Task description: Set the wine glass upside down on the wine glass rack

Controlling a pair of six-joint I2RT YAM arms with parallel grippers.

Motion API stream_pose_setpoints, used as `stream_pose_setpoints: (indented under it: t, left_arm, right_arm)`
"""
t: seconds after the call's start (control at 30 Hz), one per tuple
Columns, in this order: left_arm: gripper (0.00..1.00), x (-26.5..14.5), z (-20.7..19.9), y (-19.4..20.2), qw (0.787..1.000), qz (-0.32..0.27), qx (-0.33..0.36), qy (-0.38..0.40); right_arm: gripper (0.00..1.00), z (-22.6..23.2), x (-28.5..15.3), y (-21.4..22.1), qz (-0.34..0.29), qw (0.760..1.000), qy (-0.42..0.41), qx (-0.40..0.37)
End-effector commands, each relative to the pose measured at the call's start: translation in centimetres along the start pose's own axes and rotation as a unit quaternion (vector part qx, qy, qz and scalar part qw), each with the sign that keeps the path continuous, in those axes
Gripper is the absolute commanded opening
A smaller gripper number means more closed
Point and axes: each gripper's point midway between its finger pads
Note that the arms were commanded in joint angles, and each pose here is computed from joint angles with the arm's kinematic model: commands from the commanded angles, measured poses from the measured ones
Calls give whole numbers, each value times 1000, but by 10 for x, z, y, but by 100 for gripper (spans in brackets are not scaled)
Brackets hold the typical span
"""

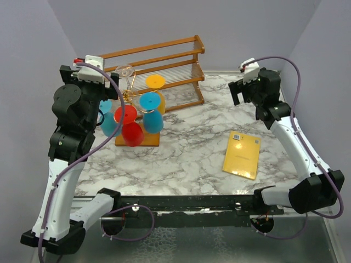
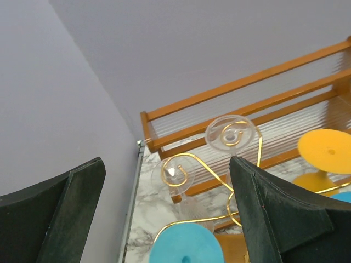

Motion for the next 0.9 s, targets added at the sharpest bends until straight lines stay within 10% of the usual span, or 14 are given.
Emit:
stream_pose_setpoints:
  t: [0.0, 0.3, 0.87]
  left_arm:
    - [99, -3, 28, 13, 993, -9, -81, -82]
    - [99, -17, 71, 16, 975, -43, -117, -184]
    - [99, -16, 41, 21, 998, 5, -44, -45]
  right_arm:
    - [100, -30, -24, -34, -19, 997, 57, 49]
    - [100, -26, -75, -78, -125, 992, 19, -5]
    - [100, -35, -101, -69, -131, 991, 31, -26]
Point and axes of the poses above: each gripper's point midway between its finger pads, its own x axis out along the fingers, its own z axis along the line the jaws close on, y = z × x, and after that the axes turned 2 degrees about -x, right-handed
